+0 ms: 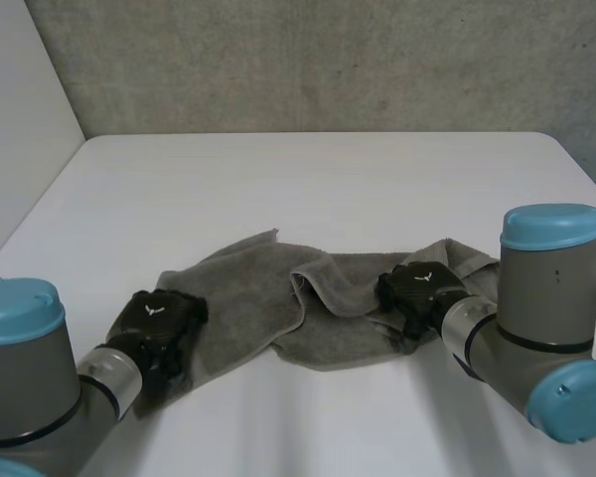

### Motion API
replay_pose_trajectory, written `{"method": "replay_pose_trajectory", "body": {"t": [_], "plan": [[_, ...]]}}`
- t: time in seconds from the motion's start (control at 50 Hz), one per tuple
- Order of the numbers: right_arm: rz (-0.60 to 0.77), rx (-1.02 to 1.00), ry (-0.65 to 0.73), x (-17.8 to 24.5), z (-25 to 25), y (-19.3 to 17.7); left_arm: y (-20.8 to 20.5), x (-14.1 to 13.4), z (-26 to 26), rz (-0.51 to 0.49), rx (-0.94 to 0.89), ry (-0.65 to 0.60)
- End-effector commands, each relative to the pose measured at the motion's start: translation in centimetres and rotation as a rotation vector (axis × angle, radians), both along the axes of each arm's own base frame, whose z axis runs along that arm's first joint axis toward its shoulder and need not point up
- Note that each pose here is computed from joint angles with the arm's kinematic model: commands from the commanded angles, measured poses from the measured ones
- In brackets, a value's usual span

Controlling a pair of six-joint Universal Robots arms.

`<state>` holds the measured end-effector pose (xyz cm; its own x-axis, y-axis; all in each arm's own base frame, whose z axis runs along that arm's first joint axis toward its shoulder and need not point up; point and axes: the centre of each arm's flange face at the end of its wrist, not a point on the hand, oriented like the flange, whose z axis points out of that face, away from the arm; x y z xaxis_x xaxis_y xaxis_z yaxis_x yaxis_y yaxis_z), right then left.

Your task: Fold the towel.

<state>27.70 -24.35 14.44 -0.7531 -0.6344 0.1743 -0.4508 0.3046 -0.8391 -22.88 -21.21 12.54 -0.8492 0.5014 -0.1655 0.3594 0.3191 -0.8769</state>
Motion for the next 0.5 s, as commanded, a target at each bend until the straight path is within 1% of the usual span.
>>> {"method": "replay_pose_trajectory", "body": {"t": [0.02,0.1,0.32,0.42,0.5], "plan": [[-0.008,-0.034,-0.013,0.7,-0.5,-1.6,-1.2,-0.5,-0.1,-0.001,-0.013,0.005],[-0.012,-0.039,-0.013,1.0,-1.0,-2.4,-1.7,-0.7,-0.8,-0.001,0.001,-0.001],[-0.011,-0.031,-0.007,1.2,-1.7,-2.7,-1.5,-0.6,-1.7,-0.003,0.029,-0.016],[-0.010,-0.026,-0.005,1.2,-1.9,-2.7,-1.4,-0.5,-0.9,0.000,0.013,-0.022],[-0.010,-0.023,-0.004,1.1,-2.0,-2.6,-0.5,-0.2,0.6,-0.003,0.003,-0.019]]}}
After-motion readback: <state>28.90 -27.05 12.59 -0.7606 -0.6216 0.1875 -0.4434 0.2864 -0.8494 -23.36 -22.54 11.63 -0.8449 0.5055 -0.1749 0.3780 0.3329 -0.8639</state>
